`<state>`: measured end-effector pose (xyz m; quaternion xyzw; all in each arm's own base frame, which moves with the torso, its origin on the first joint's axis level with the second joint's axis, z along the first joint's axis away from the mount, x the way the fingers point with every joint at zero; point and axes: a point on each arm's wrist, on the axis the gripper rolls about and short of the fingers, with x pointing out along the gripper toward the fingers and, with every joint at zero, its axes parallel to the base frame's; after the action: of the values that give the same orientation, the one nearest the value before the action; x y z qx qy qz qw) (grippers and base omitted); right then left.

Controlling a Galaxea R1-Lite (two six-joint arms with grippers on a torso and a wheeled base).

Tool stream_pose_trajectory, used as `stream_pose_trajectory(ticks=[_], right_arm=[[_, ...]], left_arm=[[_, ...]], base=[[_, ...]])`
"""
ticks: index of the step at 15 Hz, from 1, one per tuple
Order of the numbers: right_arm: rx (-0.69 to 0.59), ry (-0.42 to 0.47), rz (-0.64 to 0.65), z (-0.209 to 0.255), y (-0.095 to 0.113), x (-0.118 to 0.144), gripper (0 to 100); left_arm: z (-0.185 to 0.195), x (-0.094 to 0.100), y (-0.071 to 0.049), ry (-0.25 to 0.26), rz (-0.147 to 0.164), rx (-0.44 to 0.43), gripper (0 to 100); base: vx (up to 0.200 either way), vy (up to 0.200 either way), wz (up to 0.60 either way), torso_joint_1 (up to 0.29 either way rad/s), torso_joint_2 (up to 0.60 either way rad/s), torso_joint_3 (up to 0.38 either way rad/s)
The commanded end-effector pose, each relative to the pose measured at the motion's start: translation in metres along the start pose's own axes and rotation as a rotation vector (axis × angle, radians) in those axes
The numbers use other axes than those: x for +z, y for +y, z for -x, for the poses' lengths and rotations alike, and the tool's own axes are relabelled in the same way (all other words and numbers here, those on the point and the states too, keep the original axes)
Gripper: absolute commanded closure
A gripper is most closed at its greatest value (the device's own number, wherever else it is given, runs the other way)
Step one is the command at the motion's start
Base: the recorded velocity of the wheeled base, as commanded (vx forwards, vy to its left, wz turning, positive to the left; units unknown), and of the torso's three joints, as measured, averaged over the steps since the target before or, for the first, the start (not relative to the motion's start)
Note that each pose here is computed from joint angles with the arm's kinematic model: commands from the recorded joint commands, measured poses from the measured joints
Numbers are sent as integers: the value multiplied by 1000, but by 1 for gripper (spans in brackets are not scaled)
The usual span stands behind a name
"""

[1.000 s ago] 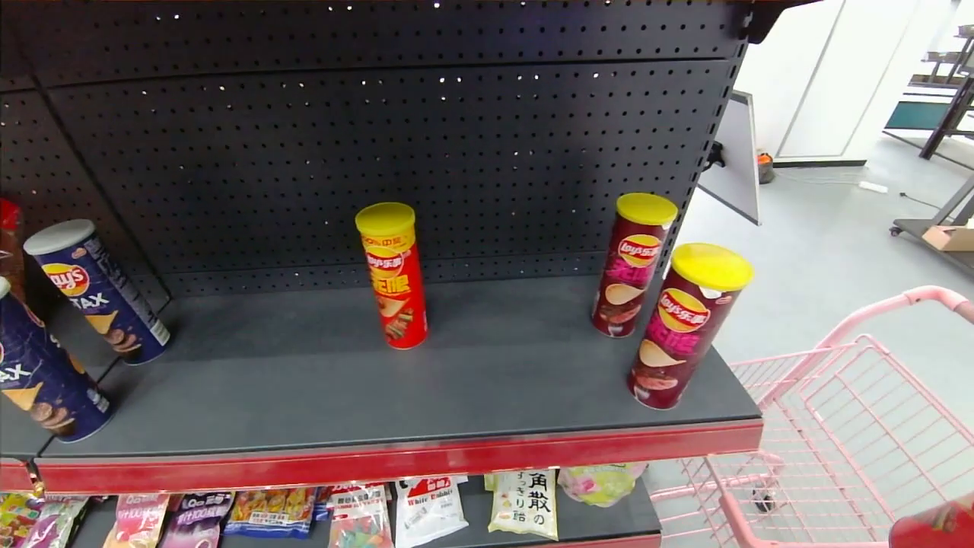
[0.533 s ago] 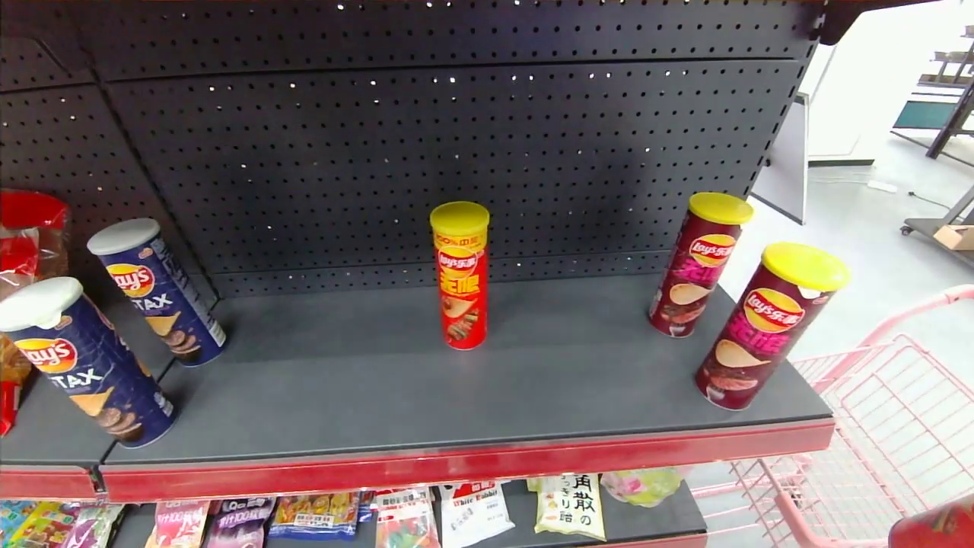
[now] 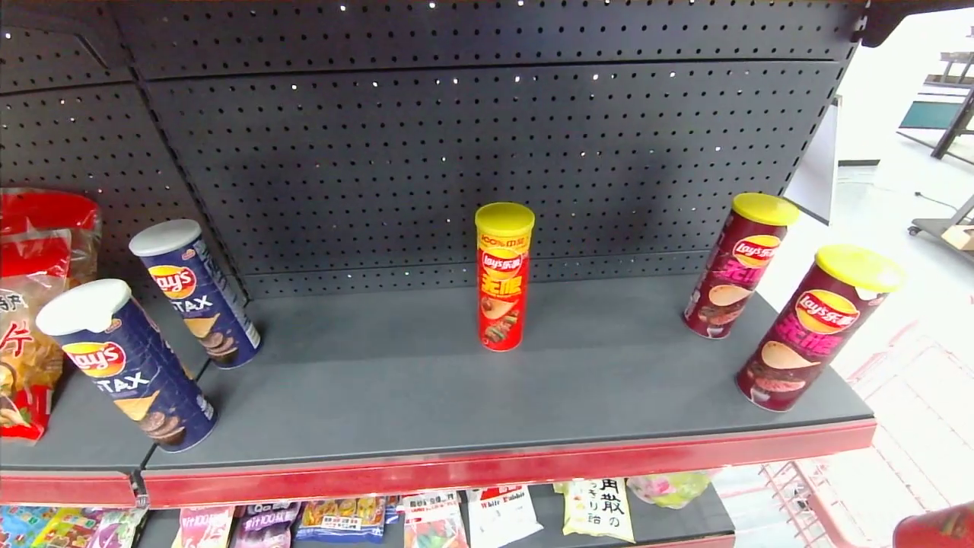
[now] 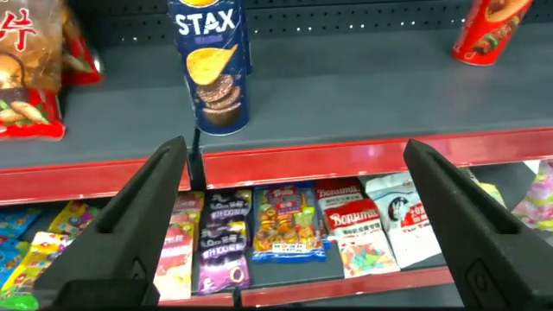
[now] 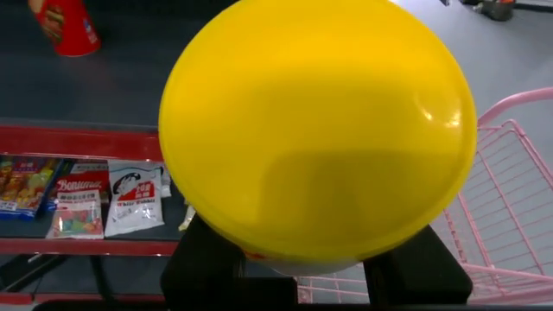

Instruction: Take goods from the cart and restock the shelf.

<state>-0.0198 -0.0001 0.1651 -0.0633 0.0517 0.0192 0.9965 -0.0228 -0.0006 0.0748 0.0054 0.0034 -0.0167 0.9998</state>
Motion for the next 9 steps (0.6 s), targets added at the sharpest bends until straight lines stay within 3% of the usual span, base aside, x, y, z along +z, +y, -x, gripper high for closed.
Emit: stream_pose_trajectory(ticks=[1,4,5,6,7,8,9], right_arm=[[49,-82,5,14,5,-27,100],[88,-107,11,16,8,-38,100],[61,-70,8,12,6,-33,100],[63,-50,5,9,5,-27,100],[67,-24,4,5,5,-24,100],[69,-4,1,2,5,-21,100],[72,14,2,-1,4,-19,100]], left_arm=[[0,0,0,1,0,0,0],[-2,1,0,28,1,-2,0],[-6,2,1,73,-8,-81,0],[-6,7,-1,67,-48,-152,0],[-9,45,-1,46,-28,-187,0],[-35,114,-1,73,58,-189,0],[-58,162,-2,57,114,-201,0]], base=[[0,0,0,0,0,0],[0,0,0,0,0,0],[0,0,0,0,0,0],[0,0,0,0,0,0],[0,0,0,0,0,0],[0,0,0,0,0,0],[0,0,0,0,0,0]])
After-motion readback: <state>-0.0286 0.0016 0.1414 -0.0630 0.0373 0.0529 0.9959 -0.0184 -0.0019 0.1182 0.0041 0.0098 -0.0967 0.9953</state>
